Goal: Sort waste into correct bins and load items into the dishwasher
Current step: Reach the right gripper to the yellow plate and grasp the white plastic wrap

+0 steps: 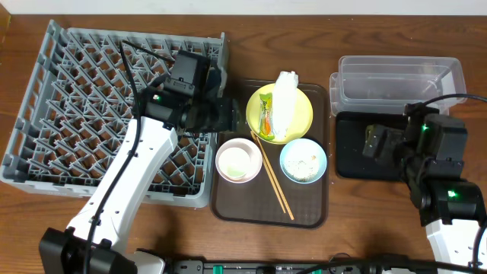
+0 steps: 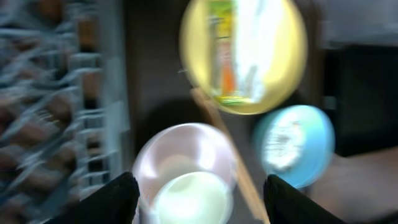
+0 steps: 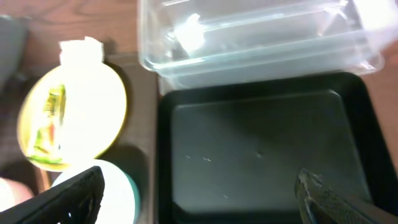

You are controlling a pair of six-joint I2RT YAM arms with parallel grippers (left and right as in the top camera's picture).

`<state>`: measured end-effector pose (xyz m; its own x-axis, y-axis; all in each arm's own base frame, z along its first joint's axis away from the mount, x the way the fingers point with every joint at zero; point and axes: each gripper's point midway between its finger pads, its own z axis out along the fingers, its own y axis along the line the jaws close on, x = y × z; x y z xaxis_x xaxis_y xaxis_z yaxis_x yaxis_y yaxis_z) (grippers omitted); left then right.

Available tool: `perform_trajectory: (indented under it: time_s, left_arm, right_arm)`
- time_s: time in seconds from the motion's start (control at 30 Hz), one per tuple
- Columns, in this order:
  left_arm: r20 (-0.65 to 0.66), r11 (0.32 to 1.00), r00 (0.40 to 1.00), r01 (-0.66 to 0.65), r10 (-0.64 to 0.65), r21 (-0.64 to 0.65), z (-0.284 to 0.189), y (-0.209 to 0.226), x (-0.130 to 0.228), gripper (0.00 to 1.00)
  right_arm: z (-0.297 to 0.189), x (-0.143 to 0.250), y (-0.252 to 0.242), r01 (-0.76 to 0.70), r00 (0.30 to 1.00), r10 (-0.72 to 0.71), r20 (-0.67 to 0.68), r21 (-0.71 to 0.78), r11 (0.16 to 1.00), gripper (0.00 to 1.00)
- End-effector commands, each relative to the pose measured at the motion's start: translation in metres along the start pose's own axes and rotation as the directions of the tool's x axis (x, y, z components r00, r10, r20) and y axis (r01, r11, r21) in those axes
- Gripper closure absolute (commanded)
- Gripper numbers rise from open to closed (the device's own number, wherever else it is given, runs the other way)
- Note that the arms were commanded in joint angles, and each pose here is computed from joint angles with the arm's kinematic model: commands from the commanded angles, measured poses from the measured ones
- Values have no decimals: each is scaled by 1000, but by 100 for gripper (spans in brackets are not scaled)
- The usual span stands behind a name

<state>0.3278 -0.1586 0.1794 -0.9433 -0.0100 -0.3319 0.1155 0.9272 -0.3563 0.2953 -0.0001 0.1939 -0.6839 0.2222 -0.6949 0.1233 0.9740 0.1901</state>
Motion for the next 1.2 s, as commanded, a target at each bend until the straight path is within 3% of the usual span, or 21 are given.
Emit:
perform_trajectory:
  time_s: [0.0,0.33,0.5,0.73,0.9,1.07,1.17]
  left_arm:
    - [111,978,994,9,14,-210,-30,33,-11,32]
    - [168,917,986,55,14,-396,-80,68,6,31]
    - [134,909,991,65,-11,-411,-80,72,17,31]
    - [171,824,982,165,-84,-543,-94,99,26,30]
    - [196,810,971,223,-136,-542,-95,100,28,30]
    - [274,713,941,332,-200,-618,-110,119,35,30]
    - [278,694,938,341,-207,-634,-112,122,37,30]
  right_arm:
    - [-3,-10,20,22,1000,-19,23,-113,993,6]
    - [14,-14,57,103,993,-113,-40,-204,974,9]
    - [24,-21,86,147,983,-170,-71,-251,957,9]
    - [53,-17,119,213,959,-252,-130,-259,942,9]
    - [74,-8,137,260,940,-301,-161,-233,937,9]
    - [96,-3,156,308,924,-346,-165,-218,926,9]
    - [112,3,165,297,927,-333,-173,-205,933,9]
